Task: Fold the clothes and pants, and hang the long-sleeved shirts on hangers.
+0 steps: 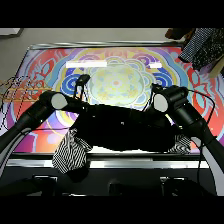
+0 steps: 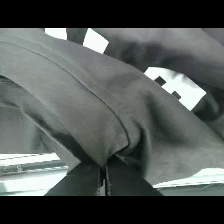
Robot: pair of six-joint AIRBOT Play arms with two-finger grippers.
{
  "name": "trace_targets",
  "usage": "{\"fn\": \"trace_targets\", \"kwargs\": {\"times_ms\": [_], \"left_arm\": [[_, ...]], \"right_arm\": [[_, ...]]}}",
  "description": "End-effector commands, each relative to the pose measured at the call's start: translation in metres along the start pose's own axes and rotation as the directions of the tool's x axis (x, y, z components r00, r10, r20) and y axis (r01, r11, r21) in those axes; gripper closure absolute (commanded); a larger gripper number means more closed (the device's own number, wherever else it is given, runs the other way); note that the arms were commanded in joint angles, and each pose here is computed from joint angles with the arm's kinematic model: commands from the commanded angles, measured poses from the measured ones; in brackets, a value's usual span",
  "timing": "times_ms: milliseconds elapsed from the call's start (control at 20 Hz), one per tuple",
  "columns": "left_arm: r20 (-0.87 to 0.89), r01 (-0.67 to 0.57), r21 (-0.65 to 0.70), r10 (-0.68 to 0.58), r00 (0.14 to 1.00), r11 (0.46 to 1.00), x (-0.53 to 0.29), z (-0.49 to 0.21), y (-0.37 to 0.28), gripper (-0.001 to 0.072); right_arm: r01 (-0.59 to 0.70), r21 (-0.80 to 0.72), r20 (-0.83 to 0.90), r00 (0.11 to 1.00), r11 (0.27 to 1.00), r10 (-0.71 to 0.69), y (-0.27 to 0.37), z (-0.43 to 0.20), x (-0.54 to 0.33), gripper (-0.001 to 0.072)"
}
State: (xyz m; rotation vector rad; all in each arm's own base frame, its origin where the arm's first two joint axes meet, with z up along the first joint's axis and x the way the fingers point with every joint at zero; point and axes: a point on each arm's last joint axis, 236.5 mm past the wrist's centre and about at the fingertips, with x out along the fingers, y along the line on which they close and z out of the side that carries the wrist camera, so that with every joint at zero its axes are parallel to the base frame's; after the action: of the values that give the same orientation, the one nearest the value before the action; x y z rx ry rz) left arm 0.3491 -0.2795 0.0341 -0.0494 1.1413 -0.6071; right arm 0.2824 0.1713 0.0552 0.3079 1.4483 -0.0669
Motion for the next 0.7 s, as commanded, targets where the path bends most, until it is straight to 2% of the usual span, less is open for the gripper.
{"fn": "trace_targets", "kwargs": {"times_ms": [0, 150, 350, 500, 650], "left_arm": [[0.018, -0.165, 0.239, 0.165, 0.986, 0.957, 0.001, -0.021, -0.016, 0.0257], [0.082, -0.258, 0.417, 0.247, 0.966, 0.871, 0.021, -0.042, -0.036, 0.0256], [0.08, -0.308, 0.456, 0.306, 0.949, 0.835, 0.048, -0.06, -0.018, 0.0256], [0.097, -0.315, 0.462, 0.306, 0.947, 0.829, 0.066, -0.053, -0.01, 0.0257], [0.163, -0.293, 0.397, 0.247, 0.955, 0.87, 0.078, -0.033, -0.014, 0.0257]], "right_arm": [[-0.007, -0.002, 0.005, 1.0, 1.0, 0.007, 0.002, 0.001, 0.0, 0.0687], [0.0, -0.002, -0.002, 1.0, 1.0, 0.0, 0.0, 0.0, 0.0, 0.0687], [0.0, -0.002, -0.001, 1.0, 1.0, 0.0, 0.0, 0.0, 0.0, 0.0687], [0.0, -0.002, -0.002, 1.0, 1.0, 0.0, 0.0, -0.001, 0.0, 0.0687], [-0.003, 0.004, -0.006, 1.0, 1.0, 0.003, 0.001, -0.001, 0.0, 0.0687]]}}
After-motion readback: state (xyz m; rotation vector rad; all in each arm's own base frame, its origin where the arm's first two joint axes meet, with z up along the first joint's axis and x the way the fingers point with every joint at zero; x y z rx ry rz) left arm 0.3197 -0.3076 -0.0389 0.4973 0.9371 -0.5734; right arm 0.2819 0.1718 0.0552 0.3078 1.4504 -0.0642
